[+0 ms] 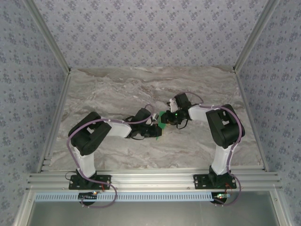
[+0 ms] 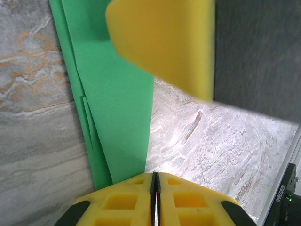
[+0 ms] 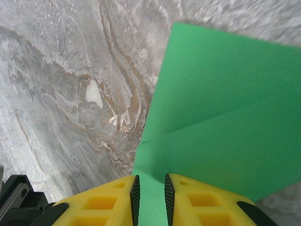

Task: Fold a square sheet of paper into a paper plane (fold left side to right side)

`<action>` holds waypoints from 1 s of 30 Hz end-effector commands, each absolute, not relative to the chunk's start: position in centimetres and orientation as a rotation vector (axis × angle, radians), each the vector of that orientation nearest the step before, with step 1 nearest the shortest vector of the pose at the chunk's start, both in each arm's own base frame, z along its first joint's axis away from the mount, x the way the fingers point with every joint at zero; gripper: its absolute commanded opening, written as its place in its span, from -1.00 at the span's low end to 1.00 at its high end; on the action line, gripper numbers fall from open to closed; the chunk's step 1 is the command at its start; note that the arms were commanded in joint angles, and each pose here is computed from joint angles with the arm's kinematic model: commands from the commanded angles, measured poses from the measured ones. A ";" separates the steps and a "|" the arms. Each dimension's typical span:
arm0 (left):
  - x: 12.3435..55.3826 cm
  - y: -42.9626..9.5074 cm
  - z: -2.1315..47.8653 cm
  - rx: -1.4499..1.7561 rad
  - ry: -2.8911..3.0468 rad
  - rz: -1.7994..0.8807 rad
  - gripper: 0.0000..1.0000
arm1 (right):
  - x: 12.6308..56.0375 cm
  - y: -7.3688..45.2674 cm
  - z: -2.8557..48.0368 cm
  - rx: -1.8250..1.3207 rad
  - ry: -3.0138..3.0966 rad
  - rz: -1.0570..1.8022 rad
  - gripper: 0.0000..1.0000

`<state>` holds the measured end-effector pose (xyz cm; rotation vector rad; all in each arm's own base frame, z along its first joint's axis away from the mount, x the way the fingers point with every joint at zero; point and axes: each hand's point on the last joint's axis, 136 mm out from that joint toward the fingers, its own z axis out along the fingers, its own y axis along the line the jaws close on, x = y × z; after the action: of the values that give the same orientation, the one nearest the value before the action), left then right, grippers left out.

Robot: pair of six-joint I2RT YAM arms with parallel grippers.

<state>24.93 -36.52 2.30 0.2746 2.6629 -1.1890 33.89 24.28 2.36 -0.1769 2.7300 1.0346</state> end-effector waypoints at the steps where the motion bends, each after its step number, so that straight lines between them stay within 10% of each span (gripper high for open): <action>1: 22.8 -33.7 -1.9 0.222 2.829 -1.030 -0.78 | 36.4 21.2 0.8 -0.121 2.743 0.858 -0.47; 30: 22.7 -33.5 -2.0 0.216 2.827 -1.033 -0.81 | 42.3 15.7 0.1 0.021 2.736 0.782 -0.44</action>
<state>24.93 -36.46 2.24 0.2761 2.6482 -1.1948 39.95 19.36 2.33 -0.0412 2.7159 1.0040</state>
